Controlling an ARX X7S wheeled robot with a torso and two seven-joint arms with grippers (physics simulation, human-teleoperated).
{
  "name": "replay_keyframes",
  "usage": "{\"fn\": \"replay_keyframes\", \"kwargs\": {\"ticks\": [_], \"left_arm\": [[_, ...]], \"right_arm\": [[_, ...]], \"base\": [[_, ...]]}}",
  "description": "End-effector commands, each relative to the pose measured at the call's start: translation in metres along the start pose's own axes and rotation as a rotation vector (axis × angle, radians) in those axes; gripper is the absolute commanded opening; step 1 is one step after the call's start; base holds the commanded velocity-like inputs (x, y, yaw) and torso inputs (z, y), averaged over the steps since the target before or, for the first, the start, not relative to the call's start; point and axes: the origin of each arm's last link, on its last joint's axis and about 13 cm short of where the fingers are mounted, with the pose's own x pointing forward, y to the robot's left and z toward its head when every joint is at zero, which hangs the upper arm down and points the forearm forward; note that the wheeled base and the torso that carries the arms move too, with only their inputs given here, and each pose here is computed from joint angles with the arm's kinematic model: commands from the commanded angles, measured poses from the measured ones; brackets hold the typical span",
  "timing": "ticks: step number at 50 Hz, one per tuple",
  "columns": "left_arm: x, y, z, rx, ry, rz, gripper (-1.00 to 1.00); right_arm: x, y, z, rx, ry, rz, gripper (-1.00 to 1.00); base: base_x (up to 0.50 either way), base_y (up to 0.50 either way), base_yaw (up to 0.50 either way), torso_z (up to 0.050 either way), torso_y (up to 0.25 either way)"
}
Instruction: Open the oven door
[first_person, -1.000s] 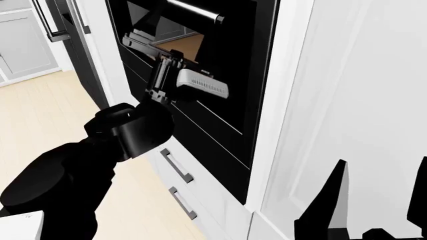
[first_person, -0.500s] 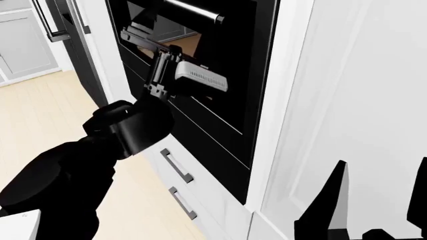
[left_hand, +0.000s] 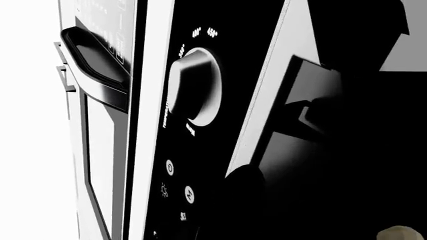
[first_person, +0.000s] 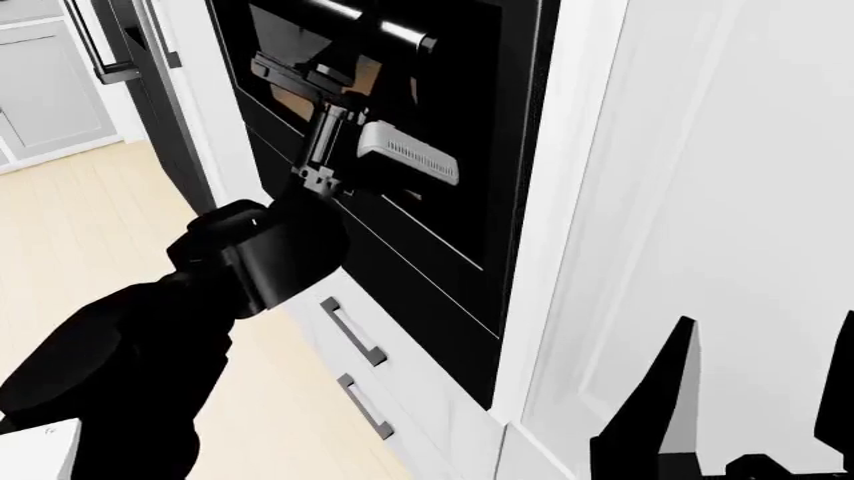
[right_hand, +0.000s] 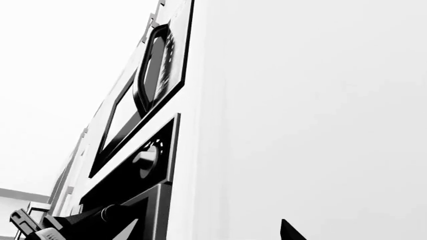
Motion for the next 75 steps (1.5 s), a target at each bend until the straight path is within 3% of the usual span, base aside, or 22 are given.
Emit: {"fn": "replay_keyframes", "kwargs": {"ticks": [1,30,50,61,75], "left_arm": [[0.000,0.001,-0.001,-0.016,0.023,0.024,-1.00],[-0.011,0.006,-0.009,-0.003,0.035,0.080,-1.00],[-0.038,0.006,-0.020,0.025,0.055,0.072,-1.00],[-0.058,0.011,-0.023,0.042,-0.021,0.166,-1.00],[-0.080,0.019,-0.012,0.068,0.035,0.133,-1.00]], "right_arm": [[0.001,0.000,-0.001,0.000,0.000,-0.001,1.00],[-0.002,0.001,0.002,0.001,-0.004,0.002,1.00],[-0.001,0.001,0.002,0.003,-0.008,0.001,1.00],[0.001,0.000,0.001,0.002,-0.009,-0.003,1.00],[0.000,0.000,0.002,0.003,-0.009,-0.001,1.00]], "base": [[0.00,0.00,0.00,0.000,0.000],[0.00,0.00,0.00,0.000,0.000],[0.00,0.00,0.00,0.000,0.000],[0.00,0.00,0.00,0.000,0.000],[0.00,0.00,0.00,-0.001,0.000]]}}
